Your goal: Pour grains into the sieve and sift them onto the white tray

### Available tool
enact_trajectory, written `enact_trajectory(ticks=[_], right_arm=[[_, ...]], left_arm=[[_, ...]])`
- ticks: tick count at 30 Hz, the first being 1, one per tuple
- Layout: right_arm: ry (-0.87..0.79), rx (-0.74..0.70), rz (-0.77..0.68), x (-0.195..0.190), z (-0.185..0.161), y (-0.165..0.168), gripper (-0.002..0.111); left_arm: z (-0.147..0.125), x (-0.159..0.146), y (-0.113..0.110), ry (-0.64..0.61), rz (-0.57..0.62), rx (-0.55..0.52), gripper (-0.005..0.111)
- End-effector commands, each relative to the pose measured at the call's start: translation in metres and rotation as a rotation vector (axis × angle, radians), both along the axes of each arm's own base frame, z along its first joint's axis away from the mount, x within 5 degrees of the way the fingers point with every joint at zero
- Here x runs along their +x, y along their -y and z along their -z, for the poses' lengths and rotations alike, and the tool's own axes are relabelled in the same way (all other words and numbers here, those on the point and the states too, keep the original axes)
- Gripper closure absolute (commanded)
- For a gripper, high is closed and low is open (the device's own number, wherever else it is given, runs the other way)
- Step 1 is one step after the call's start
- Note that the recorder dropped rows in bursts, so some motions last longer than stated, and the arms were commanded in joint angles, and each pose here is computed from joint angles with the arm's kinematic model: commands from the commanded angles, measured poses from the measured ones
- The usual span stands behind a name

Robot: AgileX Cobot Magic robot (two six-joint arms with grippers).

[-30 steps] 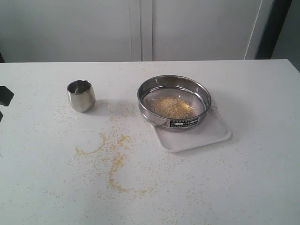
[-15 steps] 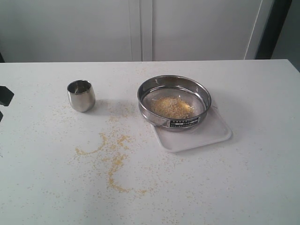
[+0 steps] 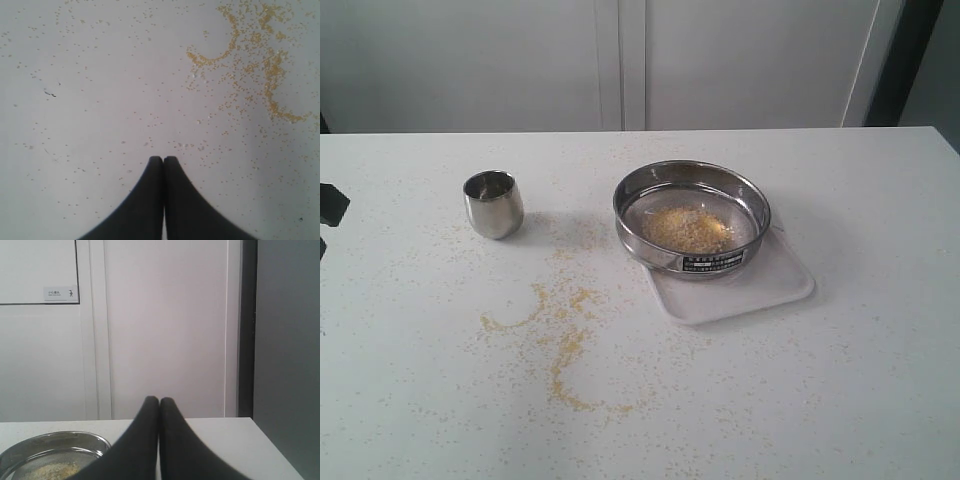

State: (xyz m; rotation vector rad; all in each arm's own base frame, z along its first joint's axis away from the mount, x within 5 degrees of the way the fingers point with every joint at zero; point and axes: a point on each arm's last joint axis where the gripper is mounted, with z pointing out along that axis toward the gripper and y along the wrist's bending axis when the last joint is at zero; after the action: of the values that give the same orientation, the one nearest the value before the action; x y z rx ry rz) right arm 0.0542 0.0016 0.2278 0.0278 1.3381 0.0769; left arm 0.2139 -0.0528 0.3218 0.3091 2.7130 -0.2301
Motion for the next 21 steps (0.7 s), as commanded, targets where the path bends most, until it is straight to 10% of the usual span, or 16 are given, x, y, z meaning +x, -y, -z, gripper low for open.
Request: enact_trajectory(ticks=[1,21], right_arm=[[0.014,-0.006,0.007,-0.002,-0.006,0.000,0.108],[-0.247,0.021,0.007,0.071,-0.081,0.000,0.108]], left_arm=[[0.000,-0.003,-0.001,-0.003,0.000,-0.001,0.107],[0.000,-0.003,-0.001,-0.003,0.000,-0.001,0.107]])
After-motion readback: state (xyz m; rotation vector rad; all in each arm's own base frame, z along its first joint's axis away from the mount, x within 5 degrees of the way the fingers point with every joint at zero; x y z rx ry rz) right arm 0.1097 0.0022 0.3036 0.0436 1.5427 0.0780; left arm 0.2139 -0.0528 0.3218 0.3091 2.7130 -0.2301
